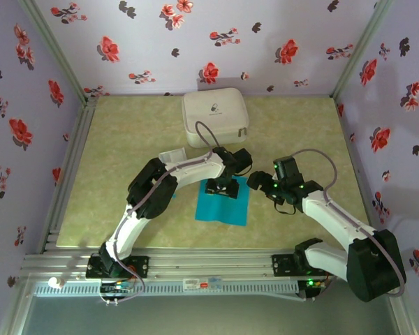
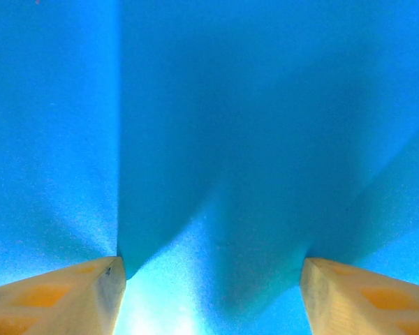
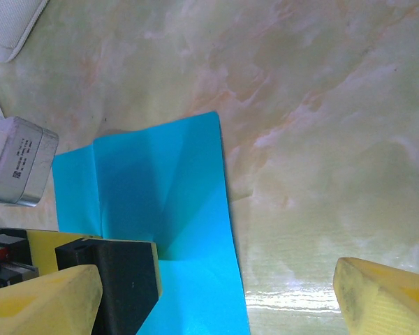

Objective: Fold a paper plane with a square sheet of paper (pick it up from the middle)
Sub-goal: First fold the square sheet of paper in half at the center of the table.

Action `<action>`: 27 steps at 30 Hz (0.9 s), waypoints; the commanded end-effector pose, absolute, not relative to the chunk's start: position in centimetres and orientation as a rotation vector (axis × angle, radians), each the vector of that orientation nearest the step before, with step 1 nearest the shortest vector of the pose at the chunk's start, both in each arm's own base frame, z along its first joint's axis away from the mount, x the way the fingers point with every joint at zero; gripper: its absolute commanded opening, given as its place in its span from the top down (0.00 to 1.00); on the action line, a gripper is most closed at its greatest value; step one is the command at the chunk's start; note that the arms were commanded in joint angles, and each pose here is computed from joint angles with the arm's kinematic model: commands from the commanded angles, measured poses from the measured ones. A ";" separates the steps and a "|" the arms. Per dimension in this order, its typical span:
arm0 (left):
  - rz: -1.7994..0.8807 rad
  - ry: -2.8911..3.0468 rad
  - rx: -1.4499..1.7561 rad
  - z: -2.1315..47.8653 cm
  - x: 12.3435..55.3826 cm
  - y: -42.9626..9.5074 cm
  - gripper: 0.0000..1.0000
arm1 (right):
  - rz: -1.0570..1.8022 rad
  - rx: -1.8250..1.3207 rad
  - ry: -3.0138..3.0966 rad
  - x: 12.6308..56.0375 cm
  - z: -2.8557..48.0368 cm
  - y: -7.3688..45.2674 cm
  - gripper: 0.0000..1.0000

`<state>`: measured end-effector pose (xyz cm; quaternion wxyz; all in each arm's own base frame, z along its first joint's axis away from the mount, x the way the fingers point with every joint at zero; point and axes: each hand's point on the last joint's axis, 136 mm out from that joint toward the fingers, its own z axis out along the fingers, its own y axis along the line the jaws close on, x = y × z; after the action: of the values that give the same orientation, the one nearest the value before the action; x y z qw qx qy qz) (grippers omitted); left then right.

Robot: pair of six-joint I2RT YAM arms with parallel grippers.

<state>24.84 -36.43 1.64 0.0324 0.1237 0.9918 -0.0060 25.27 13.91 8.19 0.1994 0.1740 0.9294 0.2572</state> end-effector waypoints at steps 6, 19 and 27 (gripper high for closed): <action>0.020 3.017 0.349 1.5 25.1 -35.5 0.52 | 0.662 0.551 2.595 25.3 7.9 12.9 0.13; -0.229 2.901 0.222 5.0 27.1 -34.9 0.70 | 0.639 0.612 2.558 25.5 8.2 12.3 0.12; -0.592 2.846 0.173 9.2 27.6 -35.6 0.69 | 0.667 0.614 2.530 25.6 8.9 12.4 0.12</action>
<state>27.35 -34.10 5.84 0.1034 0.0679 0.9855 -0.1161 25.63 12.96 8.90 0.2198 0.2074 0.9206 0.2473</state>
